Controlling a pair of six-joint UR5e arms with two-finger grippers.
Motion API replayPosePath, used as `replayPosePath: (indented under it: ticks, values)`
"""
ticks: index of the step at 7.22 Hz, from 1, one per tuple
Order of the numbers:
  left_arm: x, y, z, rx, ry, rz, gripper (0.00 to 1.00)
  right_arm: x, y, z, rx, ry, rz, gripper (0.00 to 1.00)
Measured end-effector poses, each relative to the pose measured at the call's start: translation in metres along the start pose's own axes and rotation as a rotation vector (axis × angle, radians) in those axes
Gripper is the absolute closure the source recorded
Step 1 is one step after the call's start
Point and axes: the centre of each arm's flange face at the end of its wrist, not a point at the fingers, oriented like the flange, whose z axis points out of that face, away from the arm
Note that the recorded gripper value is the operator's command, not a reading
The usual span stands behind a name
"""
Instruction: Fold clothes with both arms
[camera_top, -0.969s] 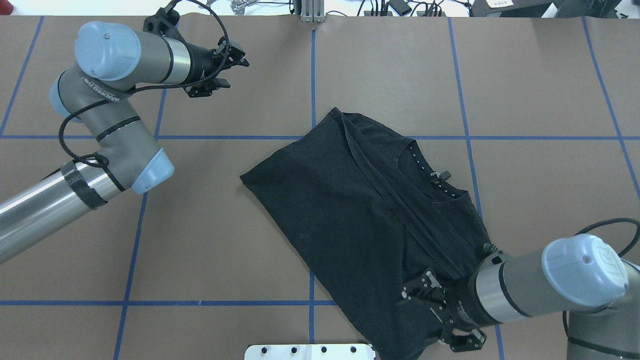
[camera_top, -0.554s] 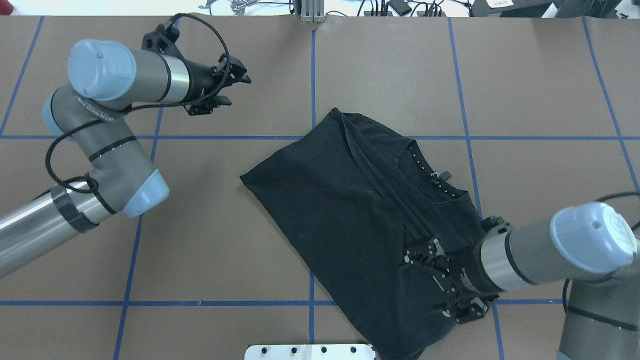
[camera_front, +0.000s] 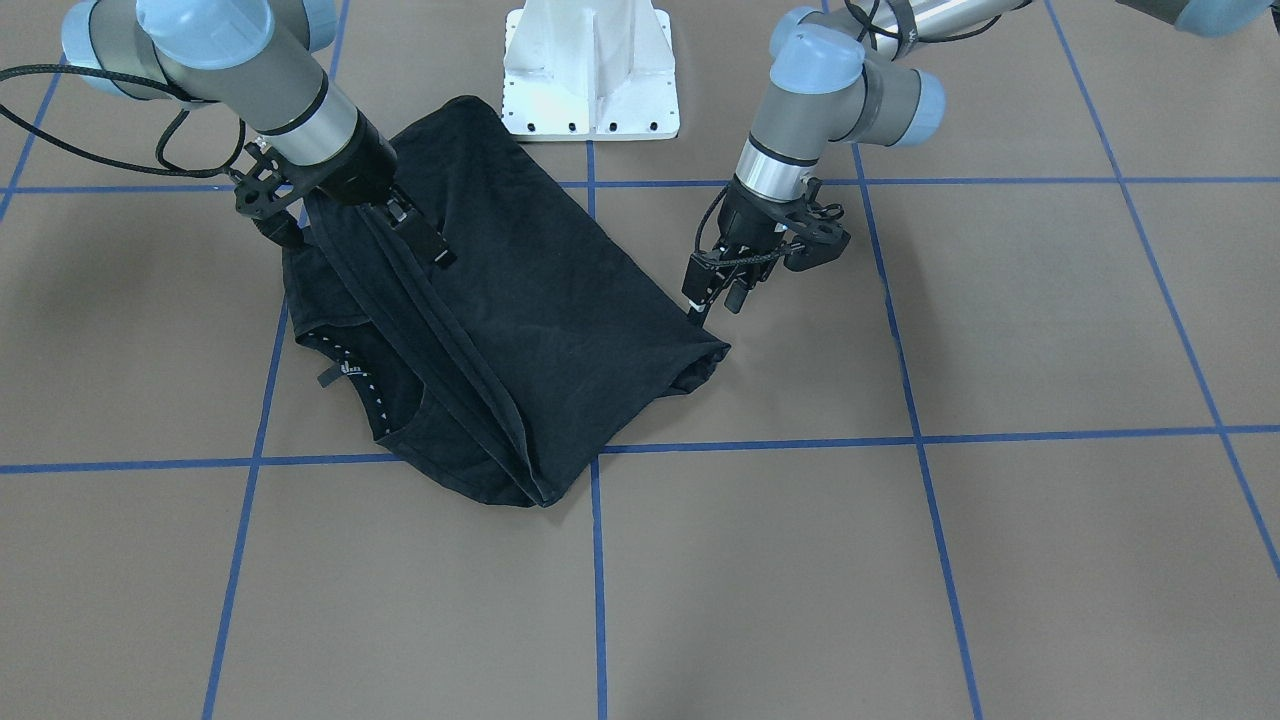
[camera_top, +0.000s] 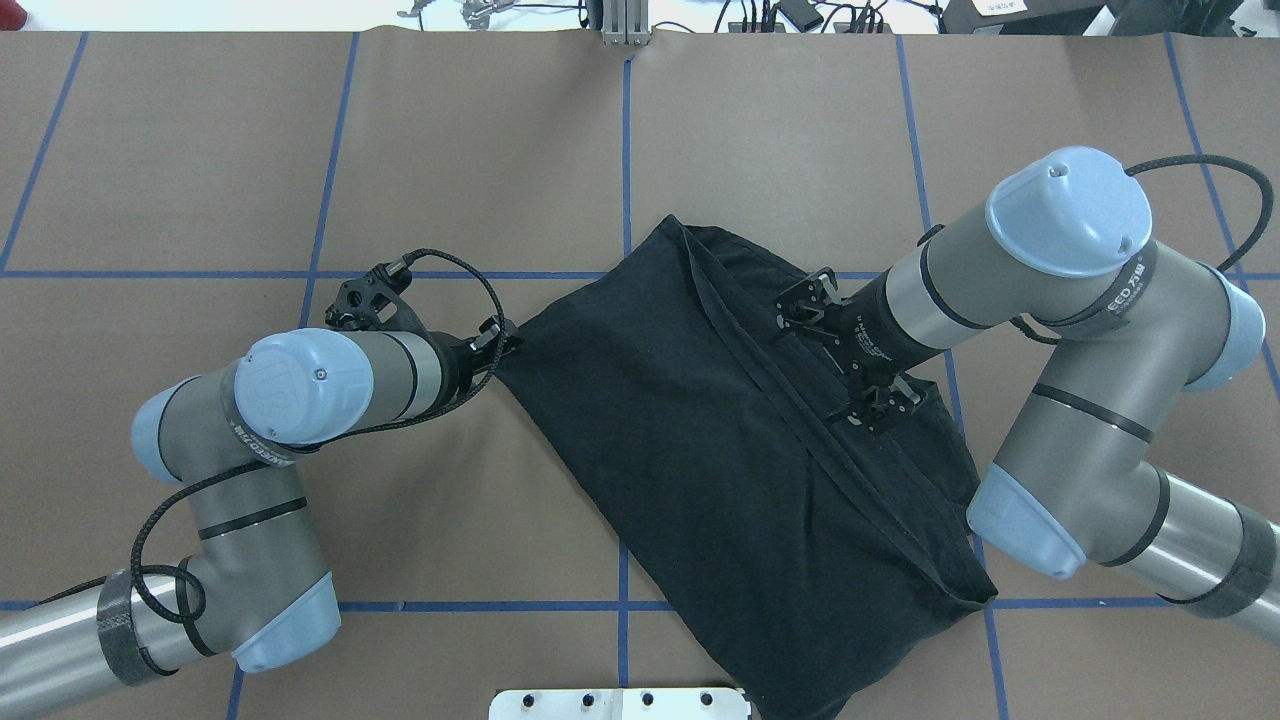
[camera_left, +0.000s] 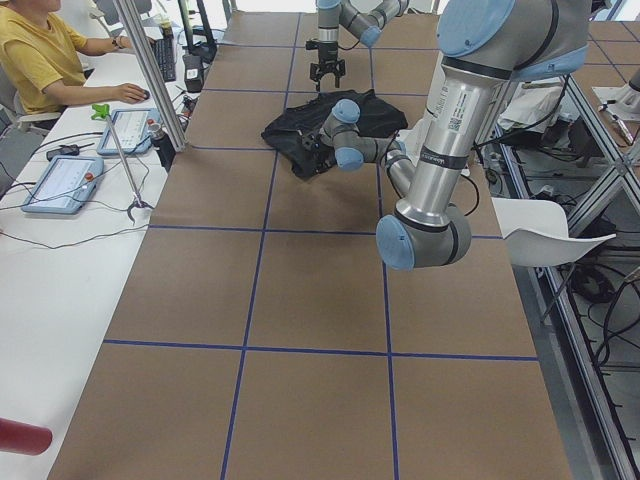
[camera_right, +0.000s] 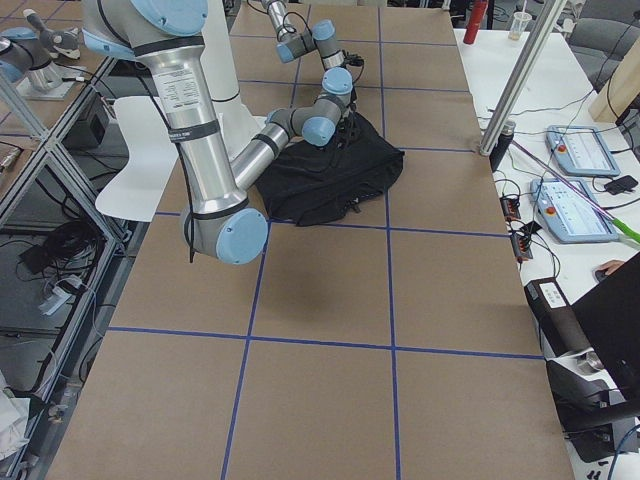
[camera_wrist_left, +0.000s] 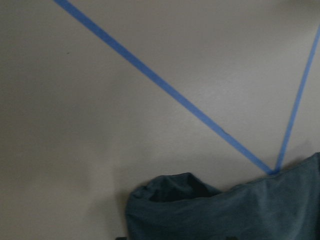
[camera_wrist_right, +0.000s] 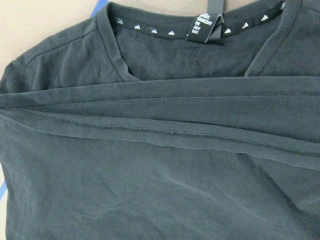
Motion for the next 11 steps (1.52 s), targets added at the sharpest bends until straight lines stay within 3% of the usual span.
replayPosePath:
  ticks: [3,8,9,10,11]
  values:
    - [-0.008,0.006,0.022,0.006,-0.035,0.018,0.3,-0.001,-0.005,0.004,0.009,0.006,0.005,0.0]
    - [0.001,-0.011,0.037,0.038,0.019,0.073,0.38,0.003,-0.005,0.007,0.006,0.019,0.007,0.0]
    - [0.002,-0.016,0.042,0.043,0.029,0.07,0.63,0.003,-0.005,0.008,0.006,0.021,0.007,0.0]
    - [0.003,-0.021,0.044,0.049,0.035,0.067,1.0,0.004,-0.005,0.008,0.007,0.022,0.008,0.0]
    - [0.004,-0.025,0.045,0.059,0.039,0.065,1.0,0.004,-0.005,0.009,0.007,0.023,0.008,0.0]
